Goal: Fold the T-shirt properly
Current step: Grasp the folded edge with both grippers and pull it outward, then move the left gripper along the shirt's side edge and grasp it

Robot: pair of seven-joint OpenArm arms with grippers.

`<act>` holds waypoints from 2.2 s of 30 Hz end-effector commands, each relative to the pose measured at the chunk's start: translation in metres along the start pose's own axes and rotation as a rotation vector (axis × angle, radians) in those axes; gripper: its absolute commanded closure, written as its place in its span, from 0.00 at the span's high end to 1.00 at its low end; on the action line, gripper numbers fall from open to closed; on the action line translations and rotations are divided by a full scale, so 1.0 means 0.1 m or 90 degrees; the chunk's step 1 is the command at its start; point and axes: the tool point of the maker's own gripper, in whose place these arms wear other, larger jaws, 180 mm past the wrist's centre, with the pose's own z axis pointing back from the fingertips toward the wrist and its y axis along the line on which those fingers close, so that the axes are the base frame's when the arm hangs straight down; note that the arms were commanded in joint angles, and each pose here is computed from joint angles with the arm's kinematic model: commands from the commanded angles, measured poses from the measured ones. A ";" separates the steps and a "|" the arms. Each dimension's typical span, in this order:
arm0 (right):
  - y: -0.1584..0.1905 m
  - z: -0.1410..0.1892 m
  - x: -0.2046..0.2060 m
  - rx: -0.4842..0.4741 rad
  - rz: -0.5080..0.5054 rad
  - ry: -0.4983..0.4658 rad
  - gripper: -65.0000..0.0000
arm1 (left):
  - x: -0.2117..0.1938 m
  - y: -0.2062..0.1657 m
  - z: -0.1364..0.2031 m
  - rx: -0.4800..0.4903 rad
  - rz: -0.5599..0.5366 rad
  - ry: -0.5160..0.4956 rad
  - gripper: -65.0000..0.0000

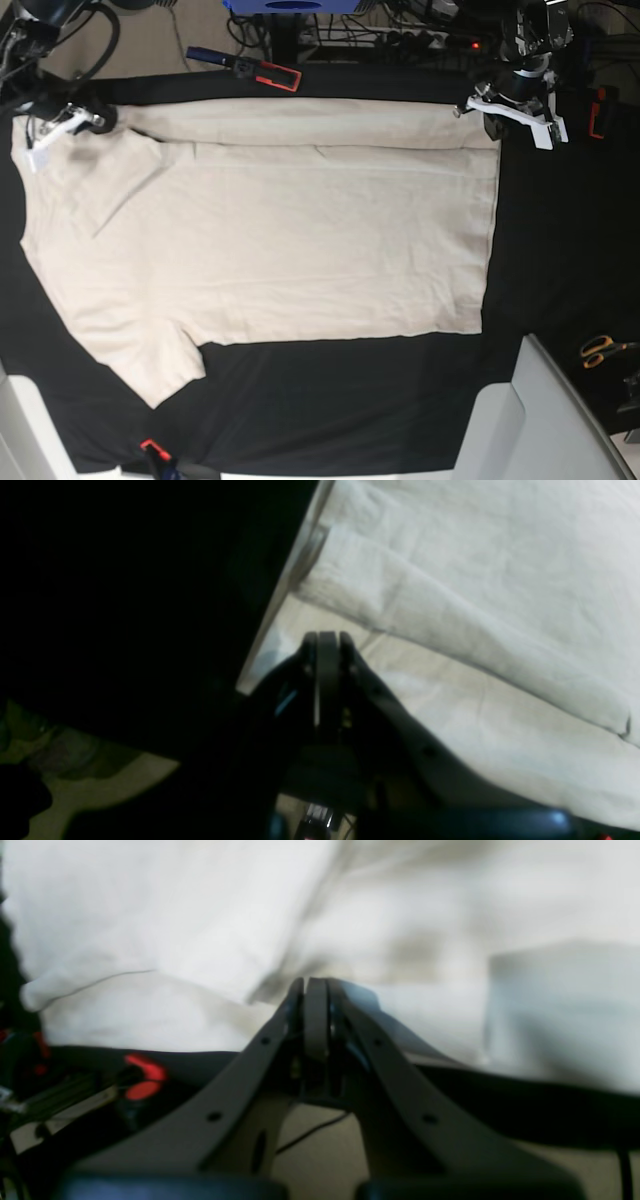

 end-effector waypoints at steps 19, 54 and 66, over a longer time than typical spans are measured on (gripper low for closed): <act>0.18 0.71 1.64 -0.066 0.218 -0.202 0.18 | 0.53 -0.09 -0.19 -0.022 -0.041 -0.023 0.00; -0.48 -0.06 2.51 -0.214 0.196 -0.332 0.85 | 1.11 0.20 -0.49 0.012 -0.082 -0.040 0.00; -0.53 -0.16 2.36 -0.209 0.173 -0.316 0.56 | 1.17 0.17 -0.52 0.009 -0.077 -0.047 0.00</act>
